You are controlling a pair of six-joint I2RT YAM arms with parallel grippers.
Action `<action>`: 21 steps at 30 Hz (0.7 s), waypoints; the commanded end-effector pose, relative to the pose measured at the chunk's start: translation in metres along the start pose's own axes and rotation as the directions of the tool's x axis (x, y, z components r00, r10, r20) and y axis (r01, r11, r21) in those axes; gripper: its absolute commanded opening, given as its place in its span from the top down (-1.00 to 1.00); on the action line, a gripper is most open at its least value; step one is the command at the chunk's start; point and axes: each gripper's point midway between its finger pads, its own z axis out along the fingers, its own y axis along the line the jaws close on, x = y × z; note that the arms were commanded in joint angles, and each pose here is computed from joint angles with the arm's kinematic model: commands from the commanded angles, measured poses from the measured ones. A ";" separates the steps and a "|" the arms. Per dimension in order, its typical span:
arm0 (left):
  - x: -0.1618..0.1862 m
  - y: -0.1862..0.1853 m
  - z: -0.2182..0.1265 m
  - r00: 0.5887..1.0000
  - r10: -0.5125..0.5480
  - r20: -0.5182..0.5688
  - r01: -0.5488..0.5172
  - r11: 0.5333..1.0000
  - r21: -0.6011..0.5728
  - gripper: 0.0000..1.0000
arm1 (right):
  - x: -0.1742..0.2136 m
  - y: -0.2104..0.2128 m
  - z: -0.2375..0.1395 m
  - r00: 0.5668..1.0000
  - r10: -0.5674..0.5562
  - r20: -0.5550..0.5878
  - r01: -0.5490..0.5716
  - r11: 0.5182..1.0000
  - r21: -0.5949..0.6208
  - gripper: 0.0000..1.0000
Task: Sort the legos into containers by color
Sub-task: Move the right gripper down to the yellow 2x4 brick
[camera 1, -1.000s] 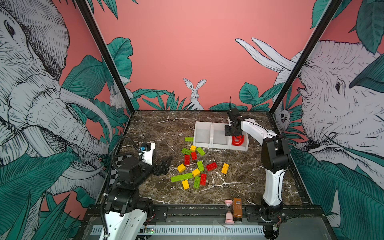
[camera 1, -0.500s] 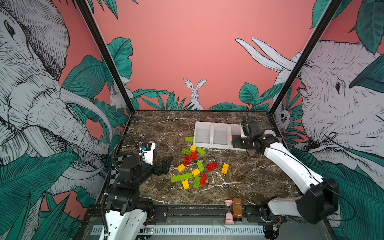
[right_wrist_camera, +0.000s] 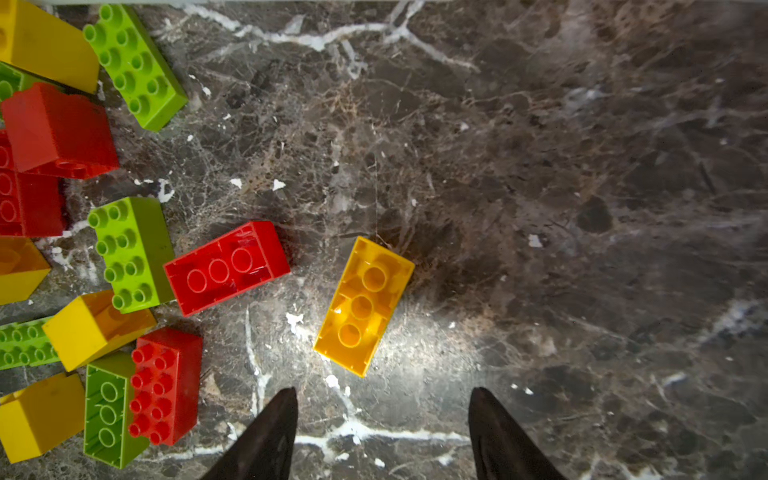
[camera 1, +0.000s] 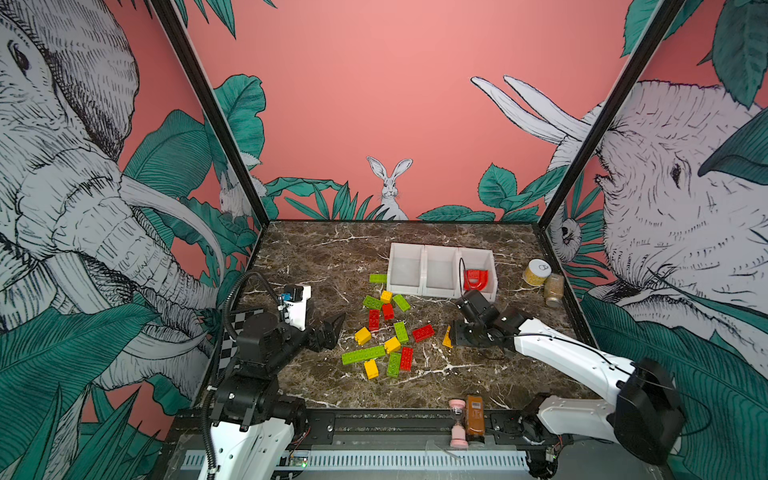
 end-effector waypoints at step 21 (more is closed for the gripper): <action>-0.003 -0.003 -0.001 1.000 0.002 0.009 -0.002 1.000 0.013 -0.98 | -0.002 0.006 0.047 0.995 -0.045 -0.089 0.052 0.995 0.081 -0.02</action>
